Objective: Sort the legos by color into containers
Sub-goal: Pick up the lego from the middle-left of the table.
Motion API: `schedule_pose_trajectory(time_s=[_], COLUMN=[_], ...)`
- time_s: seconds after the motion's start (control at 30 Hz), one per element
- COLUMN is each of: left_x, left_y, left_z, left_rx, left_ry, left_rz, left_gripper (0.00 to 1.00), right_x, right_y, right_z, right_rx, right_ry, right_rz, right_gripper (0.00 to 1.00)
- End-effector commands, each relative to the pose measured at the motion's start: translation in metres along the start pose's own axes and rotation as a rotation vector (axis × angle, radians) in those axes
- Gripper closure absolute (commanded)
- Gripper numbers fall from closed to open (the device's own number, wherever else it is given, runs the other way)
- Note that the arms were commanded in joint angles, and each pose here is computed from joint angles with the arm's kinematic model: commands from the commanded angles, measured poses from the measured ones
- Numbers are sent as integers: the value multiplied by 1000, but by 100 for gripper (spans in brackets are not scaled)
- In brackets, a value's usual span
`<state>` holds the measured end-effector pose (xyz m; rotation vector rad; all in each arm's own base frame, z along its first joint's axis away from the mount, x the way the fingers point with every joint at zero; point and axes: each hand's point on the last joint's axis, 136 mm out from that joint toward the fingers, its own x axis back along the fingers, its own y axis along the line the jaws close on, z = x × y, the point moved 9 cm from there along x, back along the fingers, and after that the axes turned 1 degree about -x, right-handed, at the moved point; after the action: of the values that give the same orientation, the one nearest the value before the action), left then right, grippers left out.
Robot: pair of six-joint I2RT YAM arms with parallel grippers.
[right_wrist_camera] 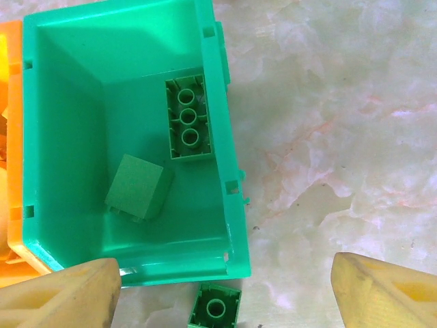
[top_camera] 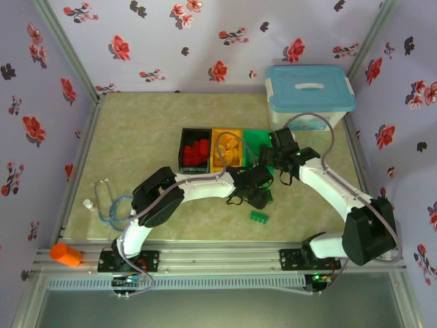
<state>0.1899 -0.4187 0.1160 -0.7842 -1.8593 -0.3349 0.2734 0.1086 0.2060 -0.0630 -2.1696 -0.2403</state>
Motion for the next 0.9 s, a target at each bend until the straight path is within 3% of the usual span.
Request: schedule_pose_trajectory(time_s=[0.0,0.47,0.87], left_x=[-8,-6,54], left_y=[2,5,27], left_z=[6,4,-27], left_rx=[10,3,32], left_ry=[48,27,-133], left_rz=[-38,-77,-62], left_gripper=[26,33,34], right_x=[4,3,5], right_y=[-3,-4,-4], right_z=[0,3,2], right_rx=[-33,-37,-42], right_ry=[-19,-7,-16], right_rz=[-15,-24,-22], right_gripper=[19,20,21])
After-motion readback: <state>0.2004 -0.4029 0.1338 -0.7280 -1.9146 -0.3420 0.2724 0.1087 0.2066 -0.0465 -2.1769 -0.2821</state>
